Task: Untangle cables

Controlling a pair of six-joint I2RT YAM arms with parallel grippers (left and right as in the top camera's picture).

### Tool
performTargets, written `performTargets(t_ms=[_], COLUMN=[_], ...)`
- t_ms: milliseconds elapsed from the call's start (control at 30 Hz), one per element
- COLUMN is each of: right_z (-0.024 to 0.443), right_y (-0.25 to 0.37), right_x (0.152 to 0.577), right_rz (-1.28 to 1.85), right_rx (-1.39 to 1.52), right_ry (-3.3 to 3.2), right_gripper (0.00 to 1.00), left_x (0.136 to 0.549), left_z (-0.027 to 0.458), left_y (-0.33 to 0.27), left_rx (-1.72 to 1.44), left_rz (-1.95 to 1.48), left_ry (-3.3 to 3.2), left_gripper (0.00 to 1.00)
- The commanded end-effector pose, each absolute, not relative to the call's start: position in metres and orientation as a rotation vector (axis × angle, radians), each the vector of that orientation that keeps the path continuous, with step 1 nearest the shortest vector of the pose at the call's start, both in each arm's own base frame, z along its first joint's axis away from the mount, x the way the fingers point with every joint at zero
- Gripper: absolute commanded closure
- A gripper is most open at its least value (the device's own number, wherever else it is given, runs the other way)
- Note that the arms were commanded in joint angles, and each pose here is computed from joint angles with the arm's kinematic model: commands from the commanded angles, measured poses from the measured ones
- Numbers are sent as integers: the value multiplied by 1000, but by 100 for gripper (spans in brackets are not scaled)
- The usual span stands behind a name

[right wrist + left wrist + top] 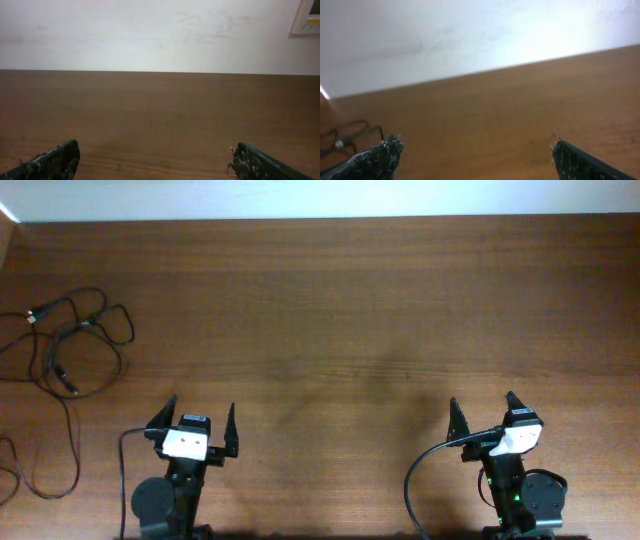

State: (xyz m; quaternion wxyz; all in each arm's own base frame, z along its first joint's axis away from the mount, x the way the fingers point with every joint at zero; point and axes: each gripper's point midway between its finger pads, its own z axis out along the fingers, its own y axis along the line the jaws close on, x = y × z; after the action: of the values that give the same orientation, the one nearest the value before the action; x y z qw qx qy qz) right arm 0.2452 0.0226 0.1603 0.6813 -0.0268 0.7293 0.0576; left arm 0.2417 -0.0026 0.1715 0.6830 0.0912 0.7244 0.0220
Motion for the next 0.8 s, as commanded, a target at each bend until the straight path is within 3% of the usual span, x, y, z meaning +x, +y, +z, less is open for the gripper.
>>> performTargets(t_ms=[0, 767], right_z=[159, 159], right_y=[23, 23], right_x=[245, 245], right_rz=[134, 134], right_rx=[-65, -65], right_ry=[1637, 1637], right_gripper=[1, 1], left_x=[244, 244], left_z=[177, 163], left_y=[-1, -2], left_rx=[212, 214], left_rz=[81, 65], left_ry=[1570, 1609], left_gripper=[1, 1])
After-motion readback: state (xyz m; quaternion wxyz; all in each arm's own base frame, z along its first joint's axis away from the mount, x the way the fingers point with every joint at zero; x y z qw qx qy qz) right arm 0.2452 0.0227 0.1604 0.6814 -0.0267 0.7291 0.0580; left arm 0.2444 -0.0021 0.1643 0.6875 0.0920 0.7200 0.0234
